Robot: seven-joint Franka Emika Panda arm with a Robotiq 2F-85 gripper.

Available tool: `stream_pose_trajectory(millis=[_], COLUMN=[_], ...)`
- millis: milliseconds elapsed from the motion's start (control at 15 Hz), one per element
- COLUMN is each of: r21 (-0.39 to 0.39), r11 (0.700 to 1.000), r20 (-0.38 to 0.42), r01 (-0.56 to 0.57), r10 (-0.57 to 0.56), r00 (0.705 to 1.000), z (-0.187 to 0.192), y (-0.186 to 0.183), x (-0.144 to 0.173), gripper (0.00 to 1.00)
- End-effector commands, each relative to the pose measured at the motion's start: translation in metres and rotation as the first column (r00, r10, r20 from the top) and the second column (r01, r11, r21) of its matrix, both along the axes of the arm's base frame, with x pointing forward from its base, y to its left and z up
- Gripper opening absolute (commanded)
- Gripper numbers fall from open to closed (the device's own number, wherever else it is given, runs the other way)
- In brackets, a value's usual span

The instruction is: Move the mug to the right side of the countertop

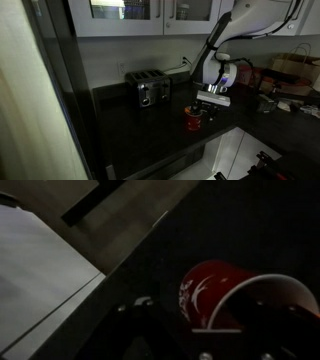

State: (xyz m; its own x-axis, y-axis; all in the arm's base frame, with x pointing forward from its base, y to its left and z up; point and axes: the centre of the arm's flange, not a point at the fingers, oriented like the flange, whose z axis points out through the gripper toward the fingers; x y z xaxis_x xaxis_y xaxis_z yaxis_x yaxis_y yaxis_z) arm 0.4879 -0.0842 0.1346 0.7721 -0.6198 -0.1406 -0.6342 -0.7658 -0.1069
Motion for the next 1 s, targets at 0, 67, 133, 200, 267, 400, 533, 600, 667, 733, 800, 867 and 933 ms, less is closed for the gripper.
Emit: stream_pose_trajectory(millis=[0,67,133,200,267,400,533,600,667,733,800,867,933], r21=[-0.032,-0.035,-0.039,-0.041,-0.046,-0.059,-0.068,-0.069,-0.064,-0.063,-0.08,-0.096,-0.116], r11=[0.999,0.999,0.999,0.999,0.999,0.998,0.998,0.998,0.997,0.996,0.99,0.98,0.967], r20=[0.0,0.0,0.001,0.001,0.003,0.003,0.002,0.002,-0.005,-0.01,-0.028,-0.043,-0.052], r01=[0.006,0.0,-0.001,-0.002,-0.012,-0.015,-0.003,0.009,0.036,0.061,0.112,0.172,0.227], r10=[-0.006,0.0,0.001,0.002,0.012,0.016,0.003,-0.009,-0.037,-0.061,-0.115,-0.177,-0.234], r00=[1.0,1.0,1.0,1.0,1.0,1.0,1.0,1.0,0.999,0.998,0.993,0.983,0.971], z=[-0.003,-0.004,-0.003,-0.003,-0.002,0.0,0.001,0.0,0.001,0.002,0.003,0.005,0.007], y=[0.0,0.001,0.002,0.003,0.004,0.007,0.006,0.005,0.004,0.002,-0.002,-0.008,-0.015], x=[0.01,0.012,0.014,0.016,0.017,0.019,0.019,0.019,0.018,0.018,0.018,0.018,0.018], gripper=[0.4,0.33,0.27,0.18,0.11,0.0,0.0,0.02,0.02,0.02,0.02,0.02,0.02])
